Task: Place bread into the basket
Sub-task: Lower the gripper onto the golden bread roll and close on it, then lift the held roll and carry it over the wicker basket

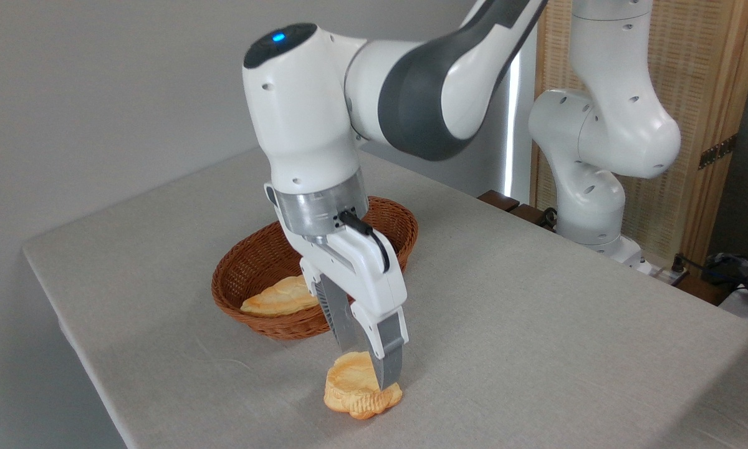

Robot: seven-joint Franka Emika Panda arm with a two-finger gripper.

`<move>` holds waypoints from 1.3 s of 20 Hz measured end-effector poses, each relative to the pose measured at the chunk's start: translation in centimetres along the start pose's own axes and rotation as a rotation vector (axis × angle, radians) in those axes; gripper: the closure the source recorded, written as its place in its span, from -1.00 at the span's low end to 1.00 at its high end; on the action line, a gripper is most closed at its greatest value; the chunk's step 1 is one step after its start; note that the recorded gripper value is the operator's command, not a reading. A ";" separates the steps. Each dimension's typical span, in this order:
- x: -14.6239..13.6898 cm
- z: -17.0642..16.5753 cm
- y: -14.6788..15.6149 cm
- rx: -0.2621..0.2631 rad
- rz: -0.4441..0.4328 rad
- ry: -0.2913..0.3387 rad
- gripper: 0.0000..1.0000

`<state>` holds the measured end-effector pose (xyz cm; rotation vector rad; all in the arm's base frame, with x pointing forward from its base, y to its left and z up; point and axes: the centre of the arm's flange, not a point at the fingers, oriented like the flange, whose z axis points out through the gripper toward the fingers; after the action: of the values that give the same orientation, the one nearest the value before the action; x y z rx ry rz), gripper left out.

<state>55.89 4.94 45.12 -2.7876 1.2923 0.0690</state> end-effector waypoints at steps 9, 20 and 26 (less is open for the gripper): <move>0.8 1.9 -0.3 0.028 0.009 0.021 -1.00; 1.8 3.6 -0.1 0.014 0.024 0.009 0.17; 1.8 3.5 -0.1 0.015 0.023 0.010 0.12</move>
<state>57.10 3.96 41.46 -2.7645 1.3223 0.0468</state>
